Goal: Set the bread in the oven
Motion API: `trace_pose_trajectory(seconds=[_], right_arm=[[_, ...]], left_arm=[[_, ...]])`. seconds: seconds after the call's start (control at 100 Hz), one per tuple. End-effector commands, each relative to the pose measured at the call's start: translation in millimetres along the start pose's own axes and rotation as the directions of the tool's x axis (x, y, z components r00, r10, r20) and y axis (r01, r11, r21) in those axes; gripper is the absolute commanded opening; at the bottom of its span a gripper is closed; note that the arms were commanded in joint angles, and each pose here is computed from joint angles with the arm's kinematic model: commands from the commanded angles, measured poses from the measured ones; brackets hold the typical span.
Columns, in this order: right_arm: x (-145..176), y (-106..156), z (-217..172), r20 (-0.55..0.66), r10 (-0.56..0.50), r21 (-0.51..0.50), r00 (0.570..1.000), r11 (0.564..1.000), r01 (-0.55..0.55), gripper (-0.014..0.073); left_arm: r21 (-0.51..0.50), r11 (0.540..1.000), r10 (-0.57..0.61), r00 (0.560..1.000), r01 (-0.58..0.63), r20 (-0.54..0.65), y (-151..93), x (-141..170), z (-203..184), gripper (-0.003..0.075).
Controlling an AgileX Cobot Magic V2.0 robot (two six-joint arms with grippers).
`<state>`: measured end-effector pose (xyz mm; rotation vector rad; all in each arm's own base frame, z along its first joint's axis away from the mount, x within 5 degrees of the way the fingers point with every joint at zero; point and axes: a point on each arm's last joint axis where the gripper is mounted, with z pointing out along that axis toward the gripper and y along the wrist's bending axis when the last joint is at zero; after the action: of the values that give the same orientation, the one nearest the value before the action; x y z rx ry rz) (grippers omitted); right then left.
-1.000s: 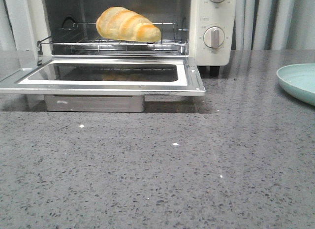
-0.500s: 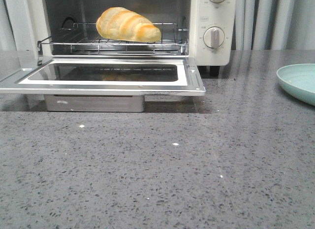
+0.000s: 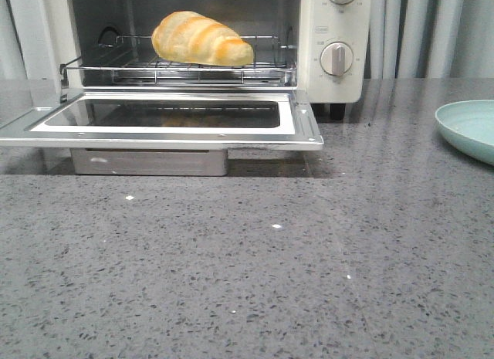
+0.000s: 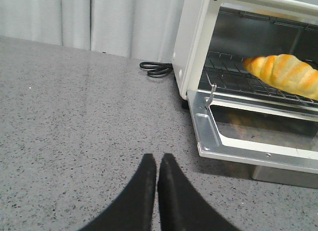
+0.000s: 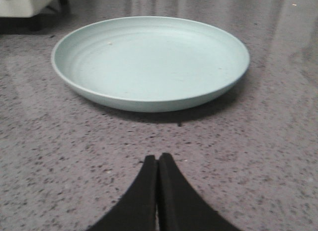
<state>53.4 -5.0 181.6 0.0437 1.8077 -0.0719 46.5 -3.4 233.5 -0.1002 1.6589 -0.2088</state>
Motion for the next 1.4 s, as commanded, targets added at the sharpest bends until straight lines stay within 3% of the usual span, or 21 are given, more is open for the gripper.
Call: trace_pose_trajectory(seconds=[0.0,1.25,1.39], right_arm=[[3.8,0.6,1.3,0.040,-0.025,-0.010,0.999,1.000,0.026,-0.0075],[7.4,0.2,1.4,0.000,-0.025,-0.005,1.000,1.000,0.025,-0.0075],[7.4,0.2,1.4,0.000,-0.025,-0.005,1.000,1.000,0.025,-0.0075]], left_arm=[[0.025,1.000,-0.011,0.992,0.007,0.127,-3.3,-16.2,-6.6,-0.0021],[0.024,1.000,-0.009,0.992,0.006,0.125,-3.2,-16.0,-6.6,-0.0021],[-0.006,0.998,0.055,0.991,-0.055,0.122,0.4,-6.1,-1.9,-0.0021]])
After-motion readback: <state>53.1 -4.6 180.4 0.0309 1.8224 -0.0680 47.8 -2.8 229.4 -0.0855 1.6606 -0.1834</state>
